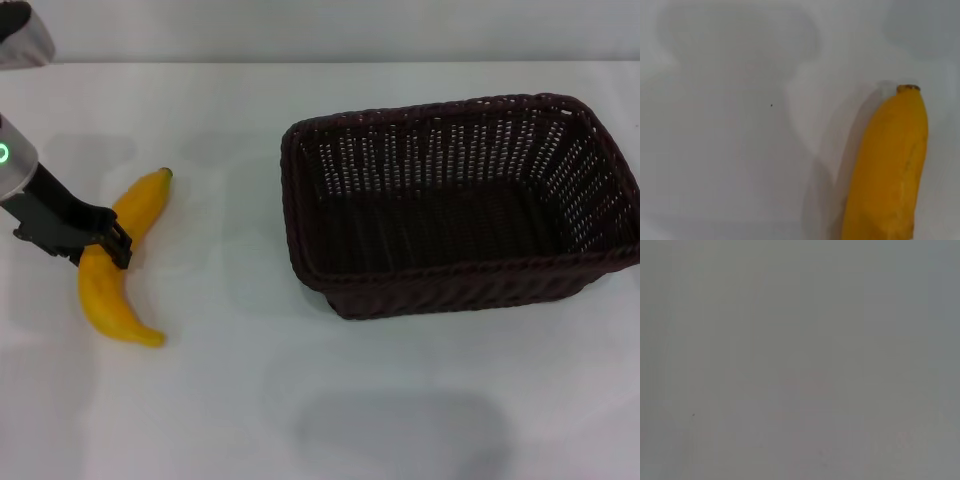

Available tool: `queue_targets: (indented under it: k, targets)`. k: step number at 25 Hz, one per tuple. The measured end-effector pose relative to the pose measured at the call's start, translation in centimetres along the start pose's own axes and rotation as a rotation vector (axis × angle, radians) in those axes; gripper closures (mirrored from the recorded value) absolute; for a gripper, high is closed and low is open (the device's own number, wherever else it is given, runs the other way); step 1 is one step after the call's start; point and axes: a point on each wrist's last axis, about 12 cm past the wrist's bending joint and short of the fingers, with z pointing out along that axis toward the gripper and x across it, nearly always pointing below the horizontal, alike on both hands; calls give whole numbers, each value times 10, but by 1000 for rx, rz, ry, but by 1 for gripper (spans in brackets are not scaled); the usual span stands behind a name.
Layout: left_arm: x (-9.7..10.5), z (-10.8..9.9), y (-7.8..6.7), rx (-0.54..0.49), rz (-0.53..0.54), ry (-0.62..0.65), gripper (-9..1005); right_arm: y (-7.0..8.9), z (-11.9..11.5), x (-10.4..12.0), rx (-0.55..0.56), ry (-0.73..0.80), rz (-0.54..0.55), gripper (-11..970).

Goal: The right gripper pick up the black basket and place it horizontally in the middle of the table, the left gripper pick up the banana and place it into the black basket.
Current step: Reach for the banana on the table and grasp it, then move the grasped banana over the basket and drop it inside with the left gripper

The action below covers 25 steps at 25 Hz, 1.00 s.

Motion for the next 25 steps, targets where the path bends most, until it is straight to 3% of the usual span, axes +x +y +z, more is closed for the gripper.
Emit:
queue_targets:
  k: [5,9,13,16,19,25]
  targets:
    - [-4,-8,1,-21,7,-29,502,0,-1,1,1,2,-1,543]
    - [-12,-47,11,-15,7,-129,481,-1,-3,2,4,5,0,543]
    - [-21,-97,8,103,78,-276,460,-1,-3,1,2,-1,1,542]
    - [-27,-123,-12,232,199,-339,445,-1,-1,-1,-1,-5,-2,541]
    - [-34,-134,-39,335,339,-353,429,1,2,-2,-6,-10,-2,540]
    - [-50,-115,-98,440,541,-319,398,4,3,-3,-18,-16,-2,539]
